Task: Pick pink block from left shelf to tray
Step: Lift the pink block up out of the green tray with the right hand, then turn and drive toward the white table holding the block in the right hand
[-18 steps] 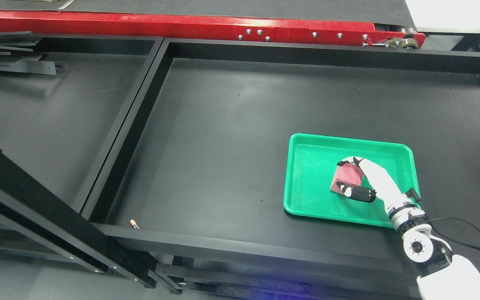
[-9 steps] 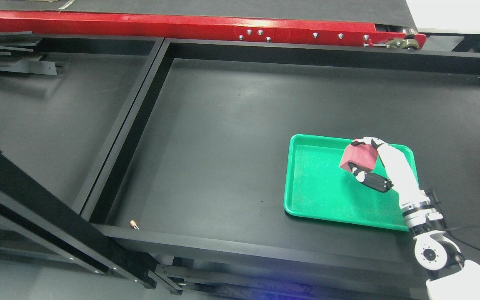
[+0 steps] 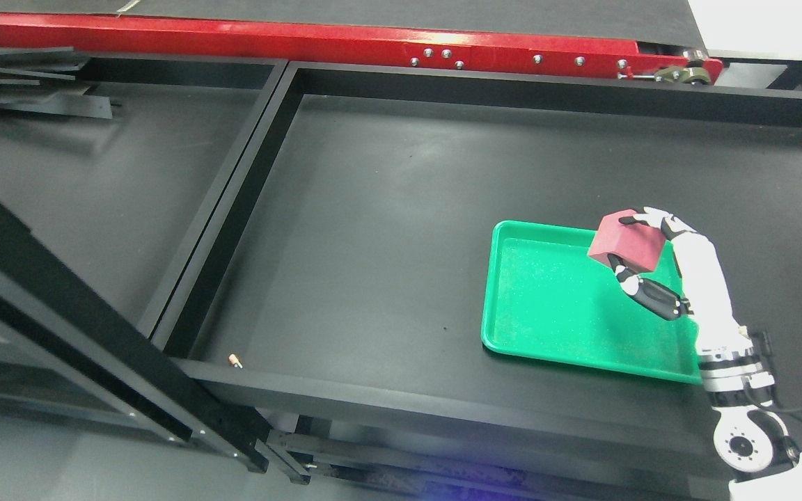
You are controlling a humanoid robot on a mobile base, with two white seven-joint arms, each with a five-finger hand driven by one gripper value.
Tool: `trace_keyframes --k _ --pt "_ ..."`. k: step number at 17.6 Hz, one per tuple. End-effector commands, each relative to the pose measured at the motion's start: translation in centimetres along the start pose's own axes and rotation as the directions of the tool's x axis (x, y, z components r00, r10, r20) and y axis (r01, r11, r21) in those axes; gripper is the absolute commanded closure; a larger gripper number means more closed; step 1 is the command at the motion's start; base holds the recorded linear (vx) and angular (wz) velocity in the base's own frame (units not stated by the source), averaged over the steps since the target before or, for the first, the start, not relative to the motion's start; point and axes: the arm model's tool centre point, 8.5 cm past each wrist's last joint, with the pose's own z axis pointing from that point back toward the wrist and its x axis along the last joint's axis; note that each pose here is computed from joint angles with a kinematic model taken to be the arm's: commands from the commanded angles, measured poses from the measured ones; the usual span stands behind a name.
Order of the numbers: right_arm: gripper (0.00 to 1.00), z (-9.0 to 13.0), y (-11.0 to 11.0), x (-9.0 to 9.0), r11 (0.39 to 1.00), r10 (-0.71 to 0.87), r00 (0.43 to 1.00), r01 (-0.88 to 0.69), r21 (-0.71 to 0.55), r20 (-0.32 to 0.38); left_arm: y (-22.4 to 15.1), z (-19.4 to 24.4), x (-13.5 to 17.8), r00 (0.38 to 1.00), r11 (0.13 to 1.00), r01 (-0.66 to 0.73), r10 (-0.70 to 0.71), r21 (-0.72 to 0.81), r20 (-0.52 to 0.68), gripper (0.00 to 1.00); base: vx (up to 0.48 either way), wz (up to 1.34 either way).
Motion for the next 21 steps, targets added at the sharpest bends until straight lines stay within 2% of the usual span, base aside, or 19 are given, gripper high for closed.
trace_keyframes --k 1,9,16,21 --pt "0.94 0.9 -1.4 0.3 0.998 -0.004 1.000 0.004 -0.055 -0.004 1.0 0.2 -0.7 1.000 1.000 0.002 -0.001 0.015 -0.004 0.00 -0.080 0.16" --pt "0.94 2.2 -1.5 0.3 0.995 -0.047 0.999 0.044 -0.094 -0.027 1.0 0.2 -0.7 1.000 1.000 0.002 -0.001 0.015 -0.004 0.00 -0.103 0.24" --pt "0.94 2.8 -3.6 0.4 0.988 -0.026 1.000 0.023 -0.155 -0.017 1.0 0.2 -0.7 1.000 1.000 0.002 -0.001 0.015 -0.004 0.00 -0.098 0.52" --pt "0.94 3.5 -4.0 0.4 0.988 -0.027 0.999 0.023 -0.154 -0.021 1.0 0.2 -0.7 1.000 1.000 0.002 -0.001 0.015 -0.004 0.00 -0.144 0.62"
